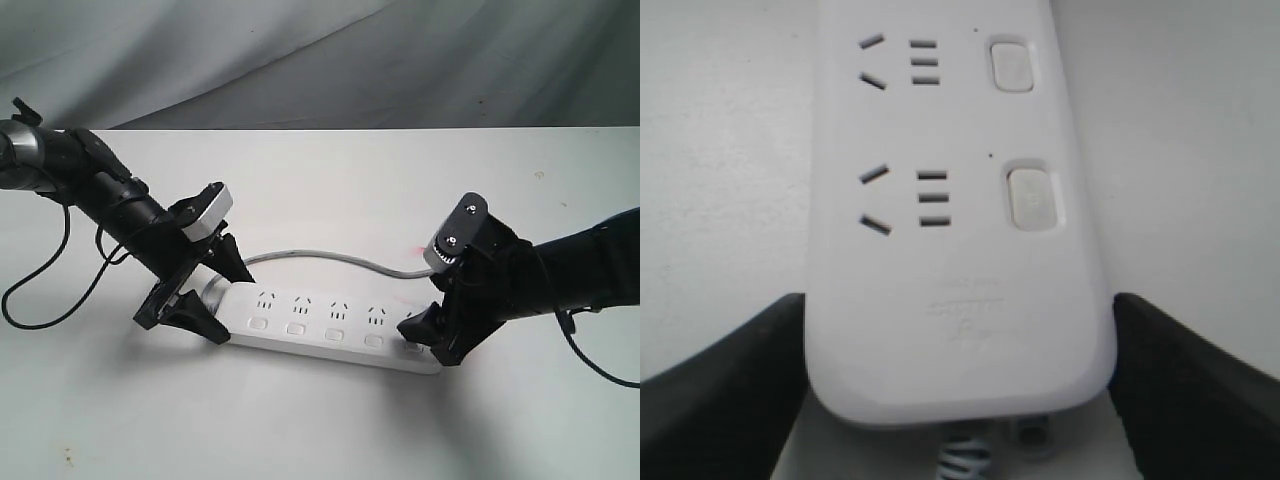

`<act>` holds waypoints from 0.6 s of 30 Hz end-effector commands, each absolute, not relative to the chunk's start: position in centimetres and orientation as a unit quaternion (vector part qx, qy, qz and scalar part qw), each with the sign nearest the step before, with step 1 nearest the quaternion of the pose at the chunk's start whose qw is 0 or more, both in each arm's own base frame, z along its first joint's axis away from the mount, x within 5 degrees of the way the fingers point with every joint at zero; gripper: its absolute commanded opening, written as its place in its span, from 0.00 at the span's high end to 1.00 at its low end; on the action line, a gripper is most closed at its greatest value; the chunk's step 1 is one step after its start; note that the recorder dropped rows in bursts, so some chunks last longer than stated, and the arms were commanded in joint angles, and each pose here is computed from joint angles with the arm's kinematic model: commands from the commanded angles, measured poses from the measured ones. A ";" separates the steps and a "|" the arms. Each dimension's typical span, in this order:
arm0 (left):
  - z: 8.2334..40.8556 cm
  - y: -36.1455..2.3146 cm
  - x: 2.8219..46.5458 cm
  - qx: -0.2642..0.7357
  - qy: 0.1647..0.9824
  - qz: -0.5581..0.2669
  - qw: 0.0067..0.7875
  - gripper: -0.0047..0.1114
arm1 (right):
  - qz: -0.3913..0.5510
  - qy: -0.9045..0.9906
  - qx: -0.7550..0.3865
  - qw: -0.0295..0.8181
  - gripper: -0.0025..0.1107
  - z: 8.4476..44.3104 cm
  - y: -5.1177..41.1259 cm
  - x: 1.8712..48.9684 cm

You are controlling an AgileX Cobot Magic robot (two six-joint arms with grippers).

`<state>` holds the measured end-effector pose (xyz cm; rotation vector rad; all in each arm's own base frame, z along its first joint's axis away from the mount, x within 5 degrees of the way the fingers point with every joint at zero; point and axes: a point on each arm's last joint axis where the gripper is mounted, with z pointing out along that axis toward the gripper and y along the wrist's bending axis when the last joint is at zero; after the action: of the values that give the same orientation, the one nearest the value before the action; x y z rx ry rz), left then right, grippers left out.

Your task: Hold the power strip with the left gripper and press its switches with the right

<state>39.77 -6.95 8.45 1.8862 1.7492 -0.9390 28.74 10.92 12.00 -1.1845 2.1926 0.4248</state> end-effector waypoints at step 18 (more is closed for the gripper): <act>8.8 -6.9 39.9 0.677 0.625 -0.330 0.203 0.57 | 0.165 0.831 -0.448 0.286 0.34 11.8 10.8 28.6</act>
<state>39.74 -6.94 8.45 1.8894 1.7478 -0.9405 28.63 10.86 11.92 -1.1732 2.2263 0.4360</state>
